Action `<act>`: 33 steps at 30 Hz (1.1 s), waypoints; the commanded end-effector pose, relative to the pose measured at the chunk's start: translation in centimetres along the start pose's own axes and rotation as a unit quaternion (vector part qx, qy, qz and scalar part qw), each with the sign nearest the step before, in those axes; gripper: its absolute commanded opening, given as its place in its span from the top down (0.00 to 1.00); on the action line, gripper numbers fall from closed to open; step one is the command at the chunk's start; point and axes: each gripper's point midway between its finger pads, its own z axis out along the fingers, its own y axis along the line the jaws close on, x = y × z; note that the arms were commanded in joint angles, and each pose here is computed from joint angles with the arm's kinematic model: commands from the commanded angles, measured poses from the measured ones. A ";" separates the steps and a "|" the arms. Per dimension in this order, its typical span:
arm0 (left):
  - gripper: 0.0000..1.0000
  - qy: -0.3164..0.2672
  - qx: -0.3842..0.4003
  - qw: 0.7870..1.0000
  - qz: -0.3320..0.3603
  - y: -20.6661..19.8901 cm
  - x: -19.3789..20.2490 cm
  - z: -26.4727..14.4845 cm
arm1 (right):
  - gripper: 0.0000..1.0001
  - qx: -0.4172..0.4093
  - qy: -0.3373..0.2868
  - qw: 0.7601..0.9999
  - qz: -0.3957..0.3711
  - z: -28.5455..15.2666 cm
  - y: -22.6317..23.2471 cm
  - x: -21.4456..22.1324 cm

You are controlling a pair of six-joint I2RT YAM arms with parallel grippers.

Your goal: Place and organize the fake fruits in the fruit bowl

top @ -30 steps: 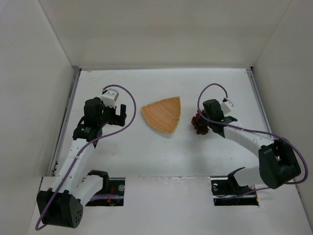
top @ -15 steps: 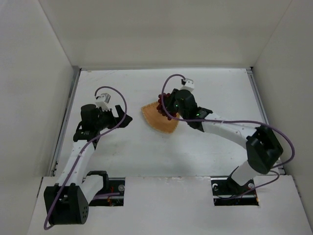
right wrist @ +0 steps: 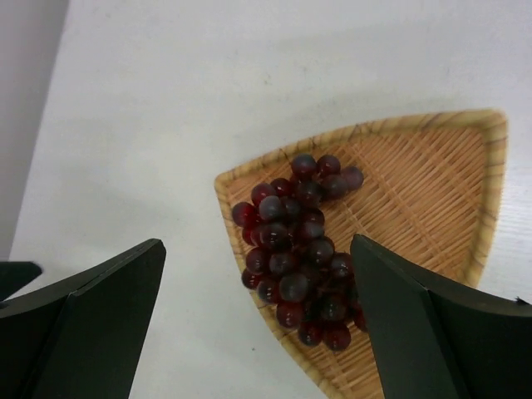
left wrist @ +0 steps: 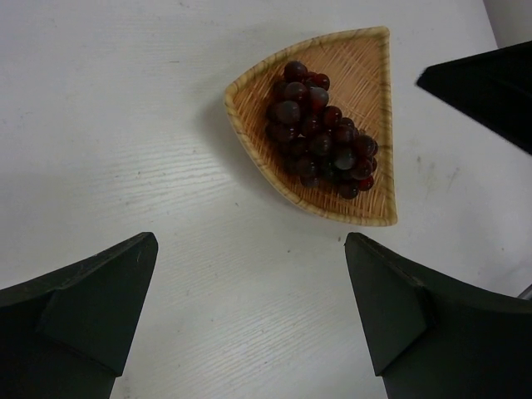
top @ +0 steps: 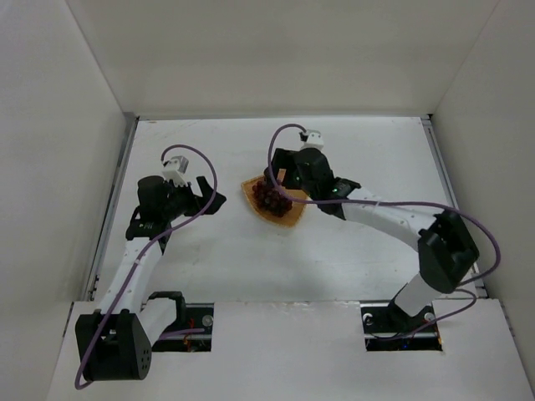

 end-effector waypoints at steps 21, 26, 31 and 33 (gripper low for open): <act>0.00 0.023 -0.196 0.956 0.218 7.7 -6.6 -9.2 | 0.00 0.223 -0.143 0.961 0.081 -18.0 -25.8 -10.3; 0.00 0.019 -0.200 0.963 0.181 7.8 -5.7 -8.6 | 0.00 0.209 -0.138 0.964 0.086 -17.1 -25.3 -9.6; 0.00 0.001 -0.206 0.965 0.161 8.1 -6.0 -8.5 | 0.00 0.205 -0.137 0.965 0.088 -16.9 -25.1 -9.5; 0.00 -0.007 -0.210 0.965 0.159 8.3 -6.4 -8.6 | 0.00 0.203 -0.134 0.966 0.088 -16.8 -25.1 -9.3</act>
